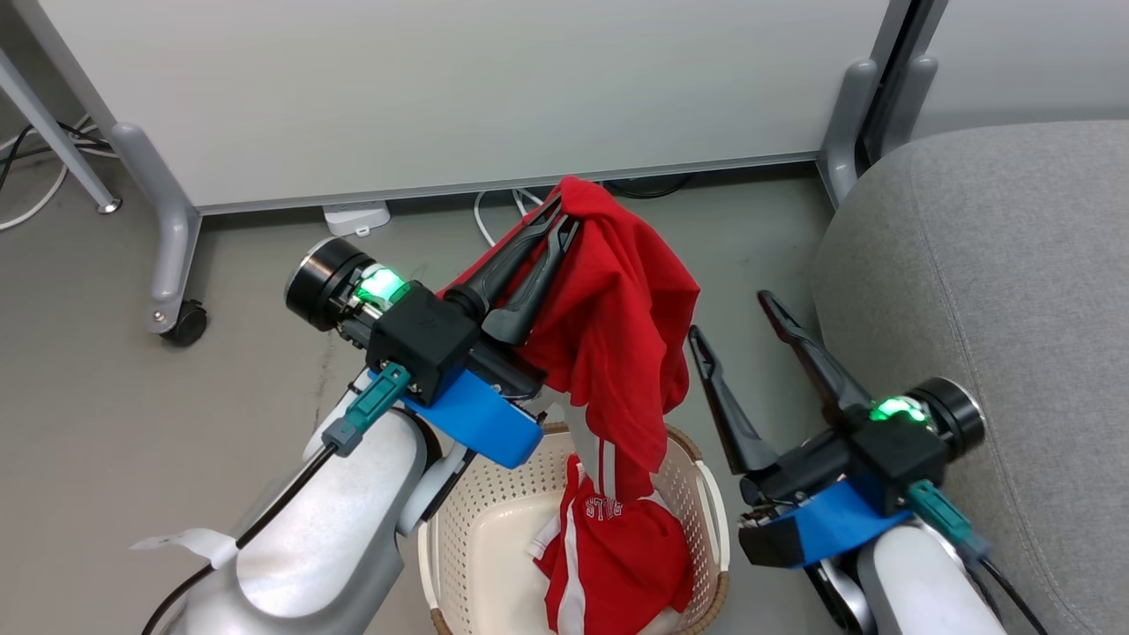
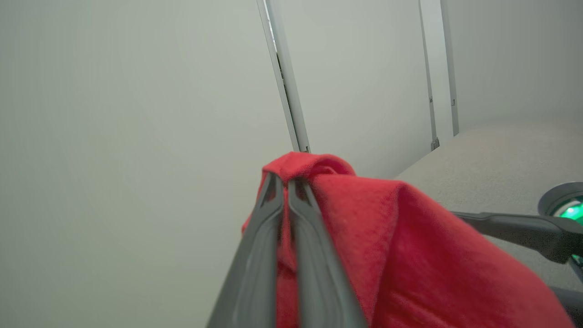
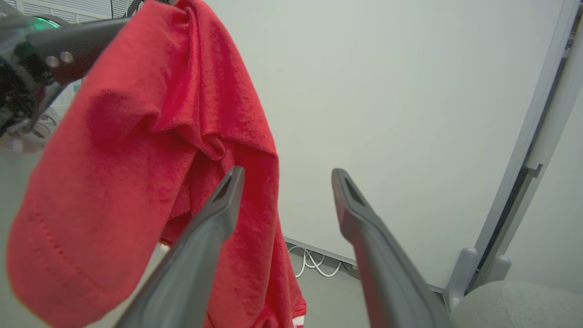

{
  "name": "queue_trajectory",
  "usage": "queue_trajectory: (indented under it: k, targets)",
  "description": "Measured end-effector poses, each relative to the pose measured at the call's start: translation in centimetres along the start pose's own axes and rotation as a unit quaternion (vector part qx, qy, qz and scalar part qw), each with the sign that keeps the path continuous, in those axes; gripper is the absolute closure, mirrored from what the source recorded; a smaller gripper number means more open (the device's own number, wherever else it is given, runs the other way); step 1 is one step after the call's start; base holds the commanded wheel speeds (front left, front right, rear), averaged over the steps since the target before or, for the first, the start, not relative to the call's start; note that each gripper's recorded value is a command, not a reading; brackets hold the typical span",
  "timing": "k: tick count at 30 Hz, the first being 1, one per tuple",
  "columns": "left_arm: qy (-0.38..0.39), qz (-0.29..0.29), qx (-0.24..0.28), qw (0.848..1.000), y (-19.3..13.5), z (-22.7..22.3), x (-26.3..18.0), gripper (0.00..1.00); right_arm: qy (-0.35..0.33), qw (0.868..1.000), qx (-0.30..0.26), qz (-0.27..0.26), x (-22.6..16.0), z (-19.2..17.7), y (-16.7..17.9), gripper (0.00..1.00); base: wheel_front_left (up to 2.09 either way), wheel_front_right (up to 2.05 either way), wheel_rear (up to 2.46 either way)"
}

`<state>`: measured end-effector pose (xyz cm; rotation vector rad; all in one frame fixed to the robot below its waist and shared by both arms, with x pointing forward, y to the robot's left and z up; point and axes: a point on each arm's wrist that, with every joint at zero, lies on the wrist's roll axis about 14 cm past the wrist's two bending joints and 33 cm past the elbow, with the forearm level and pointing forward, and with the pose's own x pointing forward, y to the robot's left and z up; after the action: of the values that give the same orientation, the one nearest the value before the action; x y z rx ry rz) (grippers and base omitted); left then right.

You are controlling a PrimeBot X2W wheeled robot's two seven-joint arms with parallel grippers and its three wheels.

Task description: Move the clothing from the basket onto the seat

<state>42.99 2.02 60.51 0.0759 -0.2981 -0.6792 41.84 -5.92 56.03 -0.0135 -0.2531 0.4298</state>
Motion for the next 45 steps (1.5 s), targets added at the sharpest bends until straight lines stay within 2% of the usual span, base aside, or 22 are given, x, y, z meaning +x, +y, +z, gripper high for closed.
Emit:
queue_trajectory:
  k: [9, 18, 19, 20, 21, 45]
  targets:
    - [-0.004, 0.002, 0.001, 1.0, 0.1, 0.2, -0.1, 1.0, 0.02, 0.996, -0.039, 0.078, 2.8, -1.5, 2.9, 0.0, 0.0, 0.0, 0.0]
    - [-0.008, -0.009, 0.001, 1.0, -0.7, 0.4, -0.2, 1.0, 0.043, 0.99, -0.054, 0.121, 4.4, -3.0, 4.5, 0.0, 0.0, 0.0, 0.0]
    - [-0.008, -0.01, 0.001, 1.0, -0.8, 0.4, -0.2, 1.0, 0.048, 0.99, -0.053, 0.123, 4.4, -3.3, 4.7, 0.22, 0.0, 0.0, 0.0]
    - [-0.008, -0.011, 0.001, 1.0, -0.9, 0.5, -0.2, 1.0, 0.05, 0.99, -0.051, 0.124, 4.4, -3.4, 4.7, 0.75, 0.0, 0.0, 0.0]
    - [-0.008, -0.012, 0.001, 1.0, -0.9, 0.4, -0.2, 1.0, 0.05, 0.99, -0.049, 0.124, 4.4, -3.5, 4.8, 1.0, 0.0, 0.0, 0.0]
    - [-0.008, -0.016, -0.002, 1.0, -1.1, 0.1, 0.0, 1.0, 0.041, 0.992, -0.029, 0.112, 4.9, -2.9, 4.4, 1.0, 0.0, 0.0, 0.0]
